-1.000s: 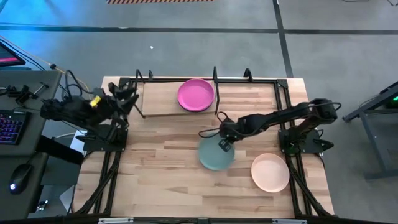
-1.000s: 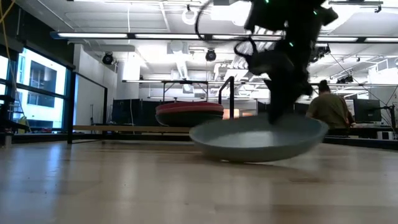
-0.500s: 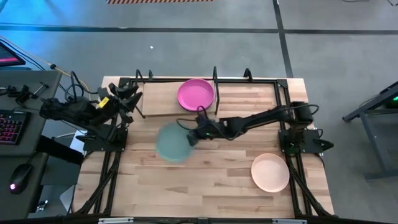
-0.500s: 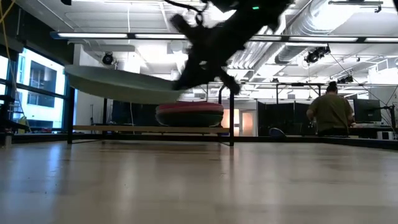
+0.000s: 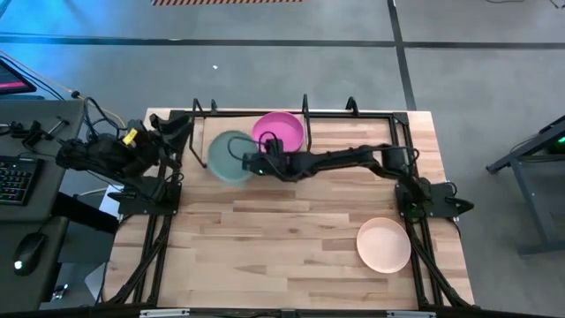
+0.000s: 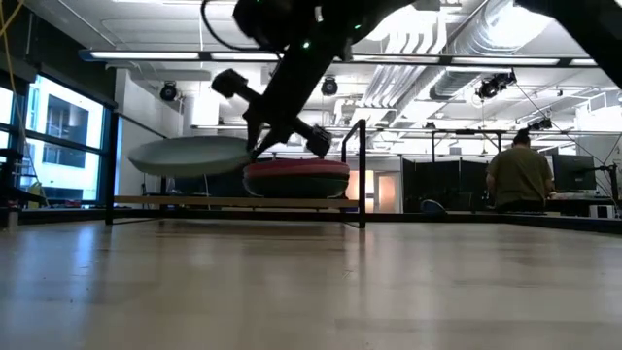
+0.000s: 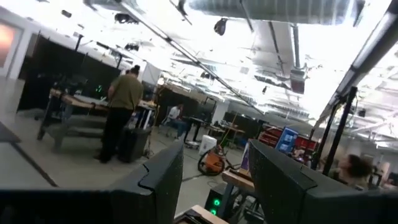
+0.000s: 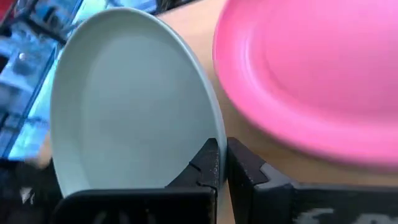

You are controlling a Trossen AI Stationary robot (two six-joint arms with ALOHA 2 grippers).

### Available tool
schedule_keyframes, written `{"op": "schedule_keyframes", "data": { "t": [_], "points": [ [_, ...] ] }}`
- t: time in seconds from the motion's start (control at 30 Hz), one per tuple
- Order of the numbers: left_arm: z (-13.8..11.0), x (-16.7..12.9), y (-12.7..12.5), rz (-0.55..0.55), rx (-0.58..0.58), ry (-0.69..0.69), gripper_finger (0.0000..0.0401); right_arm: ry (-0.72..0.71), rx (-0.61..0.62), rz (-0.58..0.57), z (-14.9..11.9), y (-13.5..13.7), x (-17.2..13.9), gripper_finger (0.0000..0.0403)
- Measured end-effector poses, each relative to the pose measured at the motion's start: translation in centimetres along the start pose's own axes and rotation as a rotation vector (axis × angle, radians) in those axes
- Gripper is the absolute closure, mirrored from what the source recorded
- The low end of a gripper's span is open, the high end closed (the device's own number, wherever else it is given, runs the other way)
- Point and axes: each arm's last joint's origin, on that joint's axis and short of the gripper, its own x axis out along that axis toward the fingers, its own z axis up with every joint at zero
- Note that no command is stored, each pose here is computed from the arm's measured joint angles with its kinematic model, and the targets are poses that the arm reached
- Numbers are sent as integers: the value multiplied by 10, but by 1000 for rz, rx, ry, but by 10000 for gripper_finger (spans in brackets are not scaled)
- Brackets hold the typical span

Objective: Place and stack plates onto a shelf
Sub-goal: Put the green plate on the shelf

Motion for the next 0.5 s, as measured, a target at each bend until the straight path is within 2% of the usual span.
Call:
{"op": "schedule_keyframes", "data": {
  "t": [0.2, 0.4, 0.5],
  "points": [
    [7, -5, 4, -81, 4, -34, 233, -13, 88, 47, 19, 23, 25, 403],
    [9, -7, 5, -92, -4, -43, 233, 0, 122, -10, 17, 32, 51, 403],
    [9, -7, 5, -92, -3, -42, 233, 1, 149, -2, 19, 35, 58, 403]
  ]
}}
